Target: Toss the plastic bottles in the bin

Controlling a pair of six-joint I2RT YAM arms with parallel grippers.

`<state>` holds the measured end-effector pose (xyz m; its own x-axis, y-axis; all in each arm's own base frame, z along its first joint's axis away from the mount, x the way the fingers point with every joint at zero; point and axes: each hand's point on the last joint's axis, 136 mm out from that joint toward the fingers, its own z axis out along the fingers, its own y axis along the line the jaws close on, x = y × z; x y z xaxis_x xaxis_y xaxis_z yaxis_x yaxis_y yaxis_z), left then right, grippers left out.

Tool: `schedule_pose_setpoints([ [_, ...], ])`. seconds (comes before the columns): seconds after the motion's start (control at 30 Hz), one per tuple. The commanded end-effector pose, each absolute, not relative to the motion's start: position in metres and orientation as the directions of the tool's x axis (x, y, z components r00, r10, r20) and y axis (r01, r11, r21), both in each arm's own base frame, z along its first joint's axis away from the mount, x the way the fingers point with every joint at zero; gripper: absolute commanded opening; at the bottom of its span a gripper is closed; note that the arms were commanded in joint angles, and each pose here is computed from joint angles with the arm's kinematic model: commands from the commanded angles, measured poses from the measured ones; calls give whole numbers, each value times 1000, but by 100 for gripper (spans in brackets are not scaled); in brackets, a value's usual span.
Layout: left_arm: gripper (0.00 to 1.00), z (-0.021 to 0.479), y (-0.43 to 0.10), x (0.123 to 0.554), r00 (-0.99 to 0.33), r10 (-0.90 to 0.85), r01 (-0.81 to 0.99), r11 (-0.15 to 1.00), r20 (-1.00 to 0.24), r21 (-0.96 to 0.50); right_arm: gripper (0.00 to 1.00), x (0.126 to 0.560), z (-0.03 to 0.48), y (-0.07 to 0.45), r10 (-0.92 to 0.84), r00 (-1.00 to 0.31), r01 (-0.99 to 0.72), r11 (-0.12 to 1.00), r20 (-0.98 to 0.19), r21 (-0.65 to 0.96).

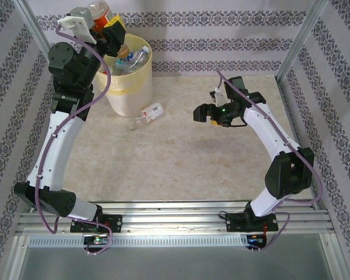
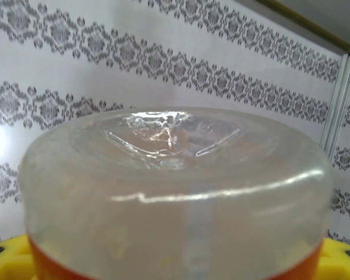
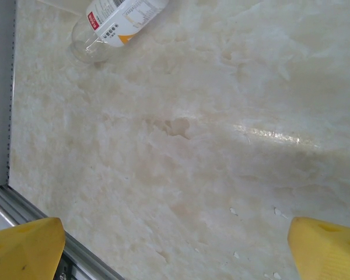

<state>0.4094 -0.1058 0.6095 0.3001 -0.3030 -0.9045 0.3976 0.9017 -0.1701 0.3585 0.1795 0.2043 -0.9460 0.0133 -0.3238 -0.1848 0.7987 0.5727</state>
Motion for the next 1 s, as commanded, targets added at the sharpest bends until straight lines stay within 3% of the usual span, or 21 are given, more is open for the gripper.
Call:
schedule_pose_setpoints([
  [0.0, 15, 663, -90, 371, 493, -301, 386, 917, -816, -105, 98, 363, 211, 191, -33, -936, -245, 775, -350, 583],
  [0.6, 14, 712, -67, 304, 772, -277, 320, 947, -572, -28, 98, 381, 215, 202, -97, -930, -301, 757, -355, 580],
  [0.97, 13, 705, -65, 317, 787, -250, 283, 959, -565, -30, 98, 392, 217, 206, -109, -929, -311, 751, -355, 582],
])
